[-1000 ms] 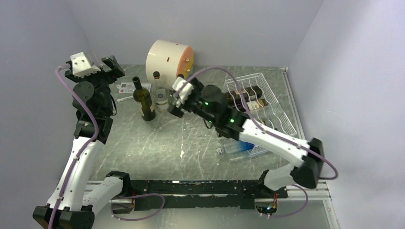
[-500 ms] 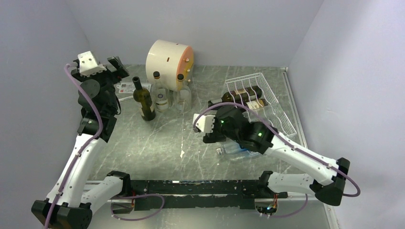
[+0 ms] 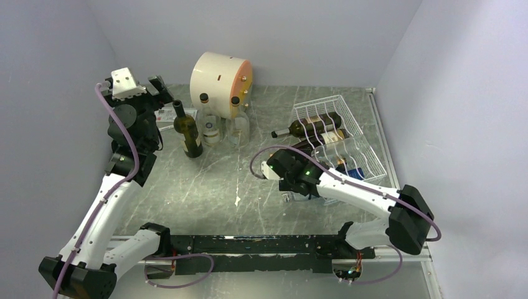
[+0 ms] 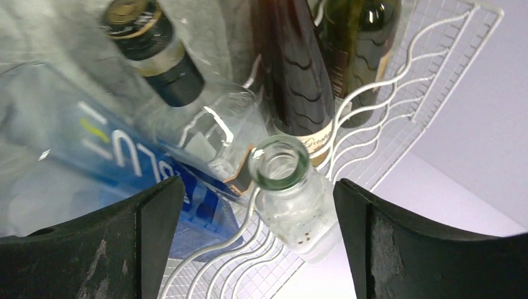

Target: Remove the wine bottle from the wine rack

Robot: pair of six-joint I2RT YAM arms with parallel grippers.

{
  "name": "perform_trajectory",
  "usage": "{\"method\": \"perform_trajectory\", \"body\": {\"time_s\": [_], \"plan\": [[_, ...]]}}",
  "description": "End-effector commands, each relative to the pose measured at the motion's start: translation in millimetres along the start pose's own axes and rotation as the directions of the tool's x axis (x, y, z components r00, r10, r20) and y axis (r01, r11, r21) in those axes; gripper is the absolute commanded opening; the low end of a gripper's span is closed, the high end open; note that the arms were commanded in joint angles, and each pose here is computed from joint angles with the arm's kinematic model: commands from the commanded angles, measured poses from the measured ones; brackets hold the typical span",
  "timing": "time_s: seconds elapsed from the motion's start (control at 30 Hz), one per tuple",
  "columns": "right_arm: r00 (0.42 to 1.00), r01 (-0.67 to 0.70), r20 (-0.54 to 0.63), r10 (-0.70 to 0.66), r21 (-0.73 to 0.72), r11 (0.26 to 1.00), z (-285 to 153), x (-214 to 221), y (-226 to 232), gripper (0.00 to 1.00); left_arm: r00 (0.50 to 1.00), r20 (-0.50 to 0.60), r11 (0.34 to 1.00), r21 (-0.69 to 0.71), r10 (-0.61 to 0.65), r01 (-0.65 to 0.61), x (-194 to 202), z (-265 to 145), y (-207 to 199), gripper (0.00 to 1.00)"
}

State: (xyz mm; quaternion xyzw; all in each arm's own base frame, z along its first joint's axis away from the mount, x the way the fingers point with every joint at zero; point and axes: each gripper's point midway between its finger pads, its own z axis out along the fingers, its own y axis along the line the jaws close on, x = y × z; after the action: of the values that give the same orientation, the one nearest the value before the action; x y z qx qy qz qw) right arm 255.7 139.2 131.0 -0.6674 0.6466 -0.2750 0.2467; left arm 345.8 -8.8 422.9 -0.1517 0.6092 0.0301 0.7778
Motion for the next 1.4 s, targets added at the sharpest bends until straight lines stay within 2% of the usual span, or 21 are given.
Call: {"method": "perform_trajectory", "body": {"time_s": [0.0,0.17,0.5,0.9,1.07,1.3,1.33,1.37], "plan": [[0.996,-0.054,-0.058,0.063,0.139,0.989,6.7,6.8,-30.8,0.95,0.999,0.042,1.000,-0.009,-0.004,0.004,-10.4,-2.4,1.1,0.98],[0.992,-0.034,-0.118,0.050,0.132,0.991,13.9,10.7,-35.1,0.85,0.999,0.043,1.000,-0.001,0.013,-0.013,-11.7,-1.8,-1.2,0.98],[0.980,0.005,-0.199,0.026,0.153,0.988,23.8,20.3,-38.7,0.80,0.999,0.051,1.000,0.015,0.005,-0.006,-17.1,-5.6,-4.7,0.98],[0.980,0.005,-0.195,0.039,0.219,0.976,24.5,24.1,-43.6,0.59,0.997,0.076,1.000,0.025,-0.020,0.018,-29.8,-13.2,-4.4,0.98],[0.985,-0.008,-0.165,0.049,0.244,0.970,20.8,23.7,-46.7,0.43,0.996,0.086,1.000,0.001,-0.007,0.007,-31.4,-13.7,0.9,0.98],[0.986,-0.089,-0.102,0.128,0.325,0.942,1.2,21.1,-71.8,0.09,0.997,0.081,1.000,0.001,0.000,0.000,-28.2,-12.5,0.5,0.98],[0.985,-0.100,-0.100,0.142,0.343,0.934,-1.7,21.3,-76.7,0.00,0.997,0.082,1.000,-0.003,-0.001,0.001,-27.6,-12.4,1.1,0.98],[0.983,-0.109,-0.101,0.155,0.359,0.927,-4.6,22.1,-80.8,0.00,0.997,0.080,1.000,-0.007,-0.001,0.002,-26.5,-12.2,1.5,0.98]]}}
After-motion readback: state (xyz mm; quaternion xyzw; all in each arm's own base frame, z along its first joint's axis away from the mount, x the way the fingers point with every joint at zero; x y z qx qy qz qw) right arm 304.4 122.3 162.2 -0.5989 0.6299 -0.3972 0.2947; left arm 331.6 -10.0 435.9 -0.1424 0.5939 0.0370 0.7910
